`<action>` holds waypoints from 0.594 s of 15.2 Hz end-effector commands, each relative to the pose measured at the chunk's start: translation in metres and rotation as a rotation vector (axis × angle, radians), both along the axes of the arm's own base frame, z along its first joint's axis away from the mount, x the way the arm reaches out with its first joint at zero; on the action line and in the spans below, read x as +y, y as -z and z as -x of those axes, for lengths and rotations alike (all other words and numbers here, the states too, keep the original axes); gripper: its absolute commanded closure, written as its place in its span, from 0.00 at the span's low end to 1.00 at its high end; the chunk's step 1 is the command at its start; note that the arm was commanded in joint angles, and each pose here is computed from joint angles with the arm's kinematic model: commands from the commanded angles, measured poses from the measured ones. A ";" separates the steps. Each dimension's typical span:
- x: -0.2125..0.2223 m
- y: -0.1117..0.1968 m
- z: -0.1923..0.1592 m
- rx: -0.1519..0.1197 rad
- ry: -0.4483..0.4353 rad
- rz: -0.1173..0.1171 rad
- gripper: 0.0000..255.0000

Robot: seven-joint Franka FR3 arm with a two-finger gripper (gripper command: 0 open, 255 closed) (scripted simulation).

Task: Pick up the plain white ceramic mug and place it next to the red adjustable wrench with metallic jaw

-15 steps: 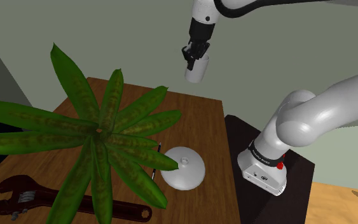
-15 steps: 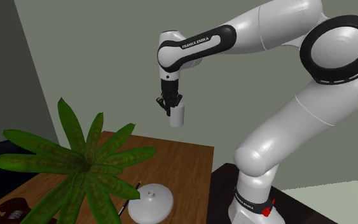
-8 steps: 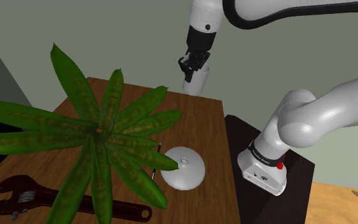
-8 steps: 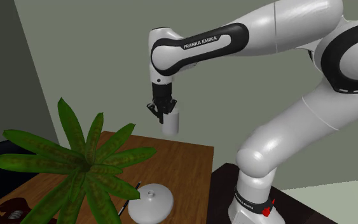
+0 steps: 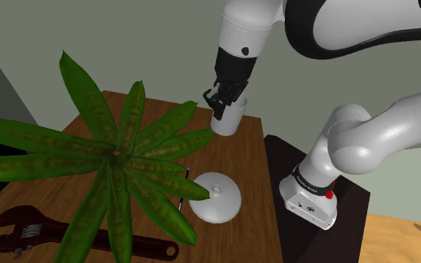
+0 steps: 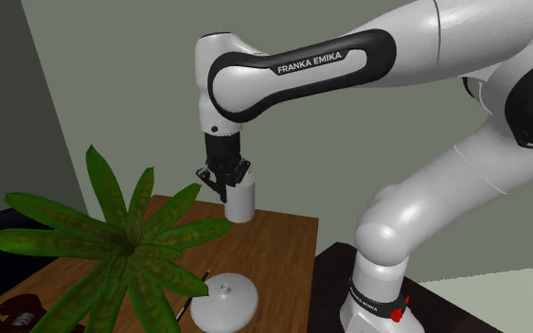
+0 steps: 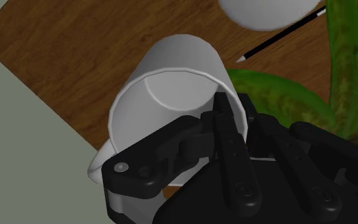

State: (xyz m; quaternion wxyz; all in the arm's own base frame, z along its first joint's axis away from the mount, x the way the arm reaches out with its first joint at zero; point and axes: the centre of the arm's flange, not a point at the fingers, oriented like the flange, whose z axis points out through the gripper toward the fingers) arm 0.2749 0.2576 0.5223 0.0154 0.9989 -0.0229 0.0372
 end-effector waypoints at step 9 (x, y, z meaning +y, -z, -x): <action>0.109 -0.002 0.072 0.001 0.001 0.000 1.00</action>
